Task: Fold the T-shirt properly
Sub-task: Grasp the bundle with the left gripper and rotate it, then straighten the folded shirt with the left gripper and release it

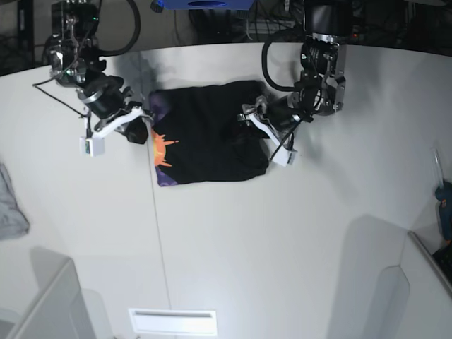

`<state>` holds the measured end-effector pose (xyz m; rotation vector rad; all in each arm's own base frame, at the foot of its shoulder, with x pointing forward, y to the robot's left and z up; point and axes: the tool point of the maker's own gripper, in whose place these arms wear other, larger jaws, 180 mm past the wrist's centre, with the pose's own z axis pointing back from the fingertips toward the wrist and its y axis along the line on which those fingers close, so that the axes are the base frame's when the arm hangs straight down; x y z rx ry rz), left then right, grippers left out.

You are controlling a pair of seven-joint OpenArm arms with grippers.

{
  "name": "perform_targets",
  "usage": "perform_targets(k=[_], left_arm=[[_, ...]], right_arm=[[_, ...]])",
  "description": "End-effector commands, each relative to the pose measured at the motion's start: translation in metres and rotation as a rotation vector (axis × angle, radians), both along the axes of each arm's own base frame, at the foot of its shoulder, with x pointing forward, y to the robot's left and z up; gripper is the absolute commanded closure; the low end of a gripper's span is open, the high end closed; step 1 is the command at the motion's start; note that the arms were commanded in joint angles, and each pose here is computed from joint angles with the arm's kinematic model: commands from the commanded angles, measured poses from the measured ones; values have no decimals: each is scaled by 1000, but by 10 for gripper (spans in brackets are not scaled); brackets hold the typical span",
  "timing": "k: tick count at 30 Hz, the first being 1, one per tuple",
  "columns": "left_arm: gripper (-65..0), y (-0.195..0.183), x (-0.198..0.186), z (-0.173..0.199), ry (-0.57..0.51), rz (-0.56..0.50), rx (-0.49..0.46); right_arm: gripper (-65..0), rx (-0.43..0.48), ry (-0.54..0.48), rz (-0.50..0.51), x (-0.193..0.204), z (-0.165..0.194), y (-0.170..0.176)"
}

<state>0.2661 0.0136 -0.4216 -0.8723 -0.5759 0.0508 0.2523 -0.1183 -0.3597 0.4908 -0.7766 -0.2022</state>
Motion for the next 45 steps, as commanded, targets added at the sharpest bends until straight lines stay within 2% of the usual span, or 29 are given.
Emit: perform_targets(k=[1, 3, 4, 7, 10, 13, 16, 24, 28, 33, 39, 45], left_arm=[[-169, -2, 7, 9, -28, -1, -16], [-28, -1, 7, 9, -28, -2, -15], [0, -1, 7, 10, -30, -2, -15], [0, 7, 13, 12, -42, -19, 14], [0, 7, 10, 11, -22, -114, 74], [0, 20, 16, 12, 22, -108, 133], [0, 31, 21, 23, 2, -127, 179], [0, 18, 27, 35, -56, -394, 349], [0, 1, 25, 36, -97, -535, 418], [0, -24, 22, 41, -163, -696, 496], [0, -28, 23, 30, -269, -846, 705], [0, -28, 21, 28, -414, -1044, 844]], right_arm=[[0, -16, -49, 7, 6, 11, -6], [0, -20, -48, 9, 6, 11, -7], [0, -22, -47, 10, 5, 11, -7], [0, -23, -44, 10, 4, 10, -8], [0, -23, -41, 10, 3, 9, -8], [0, -23, -33, 10, 0, 7, -8], [0, -19, -25, 7, -2, 5, -7], [0, -14, 10, -2, -13, -3, -7], [0, 6, 30, -109, -21, -8, -25], [0, -14, 60, -221, -37, -14, -57], [0, -10, 105, -339, -61, -23, -79], [0, -17, 151, -358, -81, -32, -82]])
